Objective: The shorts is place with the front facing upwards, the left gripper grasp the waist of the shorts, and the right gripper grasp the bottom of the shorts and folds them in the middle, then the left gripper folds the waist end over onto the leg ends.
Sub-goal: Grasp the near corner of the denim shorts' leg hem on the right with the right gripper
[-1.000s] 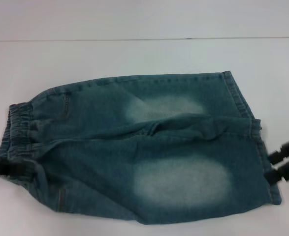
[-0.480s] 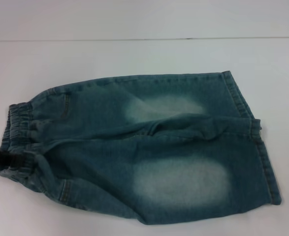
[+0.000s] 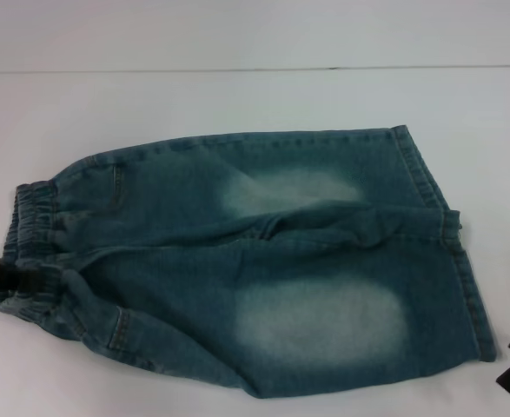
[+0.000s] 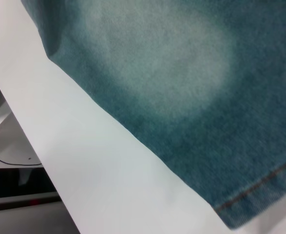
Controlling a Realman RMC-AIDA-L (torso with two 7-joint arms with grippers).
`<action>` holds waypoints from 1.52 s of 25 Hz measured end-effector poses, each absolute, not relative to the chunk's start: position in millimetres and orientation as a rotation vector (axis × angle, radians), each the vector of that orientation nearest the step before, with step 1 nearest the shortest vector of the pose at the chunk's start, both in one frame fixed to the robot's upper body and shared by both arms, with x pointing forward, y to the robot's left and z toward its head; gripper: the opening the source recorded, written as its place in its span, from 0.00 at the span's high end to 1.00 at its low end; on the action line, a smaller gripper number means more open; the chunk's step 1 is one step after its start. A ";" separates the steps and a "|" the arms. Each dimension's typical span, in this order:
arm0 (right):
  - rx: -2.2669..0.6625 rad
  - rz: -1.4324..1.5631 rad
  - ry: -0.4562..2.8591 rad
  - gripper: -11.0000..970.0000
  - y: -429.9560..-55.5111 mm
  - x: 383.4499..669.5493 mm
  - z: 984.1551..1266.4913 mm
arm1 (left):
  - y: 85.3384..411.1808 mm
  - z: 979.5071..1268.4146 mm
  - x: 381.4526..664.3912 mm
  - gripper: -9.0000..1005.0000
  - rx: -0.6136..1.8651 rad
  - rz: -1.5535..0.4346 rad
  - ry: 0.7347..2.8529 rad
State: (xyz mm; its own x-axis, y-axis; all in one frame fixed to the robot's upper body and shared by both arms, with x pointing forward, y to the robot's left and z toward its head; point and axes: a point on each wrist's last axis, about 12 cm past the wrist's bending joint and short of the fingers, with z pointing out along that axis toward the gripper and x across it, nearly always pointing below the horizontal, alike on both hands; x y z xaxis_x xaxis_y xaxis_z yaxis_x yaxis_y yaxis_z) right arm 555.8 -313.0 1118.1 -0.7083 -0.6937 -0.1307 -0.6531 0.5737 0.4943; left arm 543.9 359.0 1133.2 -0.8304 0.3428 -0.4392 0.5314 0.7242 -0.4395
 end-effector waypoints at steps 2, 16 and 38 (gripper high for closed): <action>1.183 -0.800 -2.703 0.09 -306.6 557.4 1115.1 | 358.9 1132.9 544.0 0.95 0.680 -0.807 2.601; 1.229 -0.816 -2.716 0.09 -291.3 563.9 1110.7 | 359.2 1130.7 542.9 0.95 0.671 -0.803 2.603; 1.314 -0.831 -2.743 0.48 -279.4 568.7 1105.0 | 357.2 1126.4 542.3 0.94 0.666 -0.821 2.608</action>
